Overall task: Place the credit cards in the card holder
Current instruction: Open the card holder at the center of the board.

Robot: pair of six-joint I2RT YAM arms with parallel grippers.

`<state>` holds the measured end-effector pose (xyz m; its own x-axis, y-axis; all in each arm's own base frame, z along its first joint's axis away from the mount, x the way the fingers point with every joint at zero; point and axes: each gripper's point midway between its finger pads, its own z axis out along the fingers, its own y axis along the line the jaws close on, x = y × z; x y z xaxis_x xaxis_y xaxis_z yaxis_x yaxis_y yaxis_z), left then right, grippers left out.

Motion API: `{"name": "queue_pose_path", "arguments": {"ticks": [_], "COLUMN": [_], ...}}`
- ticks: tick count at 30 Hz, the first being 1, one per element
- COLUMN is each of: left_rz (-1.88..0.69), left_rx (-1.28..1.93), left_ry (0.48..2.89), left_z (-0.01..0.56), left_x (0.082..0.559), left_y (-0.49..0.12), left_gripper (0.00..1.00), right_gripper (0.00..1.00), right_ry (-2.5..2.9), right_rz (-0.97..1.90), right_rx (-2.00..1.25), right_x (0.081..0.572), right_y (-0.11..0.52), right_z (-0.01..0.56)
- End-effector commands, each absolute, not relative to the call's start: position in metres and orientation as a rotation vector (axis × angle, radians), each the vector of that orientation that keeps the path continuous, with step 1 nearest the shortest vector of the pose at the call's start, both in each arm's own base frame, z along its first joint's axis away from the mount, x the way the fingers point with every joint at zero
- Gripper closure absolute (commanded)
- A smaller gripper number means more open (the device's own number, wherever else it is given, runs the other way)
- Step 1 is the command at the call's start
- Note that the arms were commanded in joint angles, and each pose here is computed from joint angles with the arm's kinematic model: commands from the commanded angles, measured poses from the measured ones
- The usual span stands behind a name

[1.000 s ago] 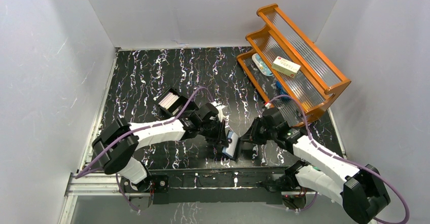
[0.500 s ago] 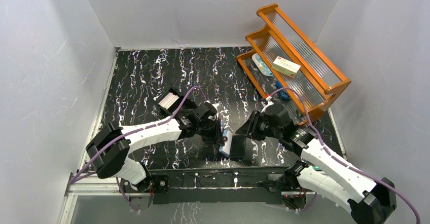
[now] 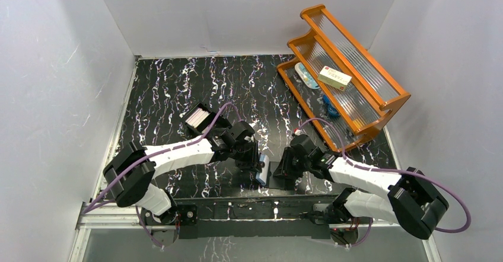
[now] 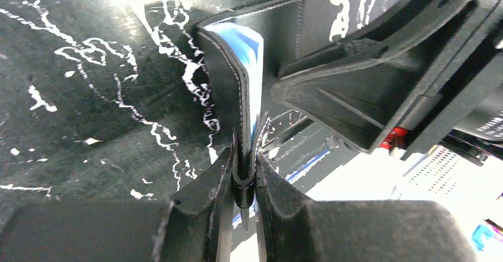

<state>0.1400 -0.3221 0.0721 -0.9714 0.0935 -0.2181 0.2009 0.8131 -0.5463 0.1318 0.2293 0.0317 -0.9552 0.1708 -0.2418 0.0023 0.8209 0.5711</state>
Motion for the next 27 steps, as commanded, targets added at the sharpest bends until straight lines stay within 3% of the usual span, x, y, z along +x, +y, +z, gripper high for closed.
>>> {"name": "queue_pose_path", "arguments": {"ticks": [1, 9, 18, 21, 27], "left_rz": [-1.097, -1.153, -1.212, -1.194, -1.119], "left_rx": [0.289, 0.313, 0.335, 0.33, 0.314], "left_ry": [2.725, 2.68, 2.644, 2.647, 2.68], "left_z": [0.099, 0.099, 0.102, 0.098, 0.086], "left_x": [0.132, 0.128, 0.125, 0.125, 0.127], "left_y": [-0.34, -0.339, -0.34, -0.337, -0.331], "left_gripper": [0.85, 0.86, 0.8, 0.97, 1.0], "right_gripper": [0.68, 0.69, 0.68, 0.68, 0.63], "right_ry": [2.654, 2.653, 2.651, 2.656, 2.628], "right_rz": [0.855, 0.847, 0.856, 0.855, 0.876], "right_rx": [0.084, 0.081, 0.073, 0.068, 0.061], "right_x": [0.143, 0.143, 0.142, 0.141, 0.144], "right_y": [0.233, 0.231, 0.232, 0.232, 0.234], "right_z": [0.029, 0.018, 0.019, 0.02, 0.053]}}
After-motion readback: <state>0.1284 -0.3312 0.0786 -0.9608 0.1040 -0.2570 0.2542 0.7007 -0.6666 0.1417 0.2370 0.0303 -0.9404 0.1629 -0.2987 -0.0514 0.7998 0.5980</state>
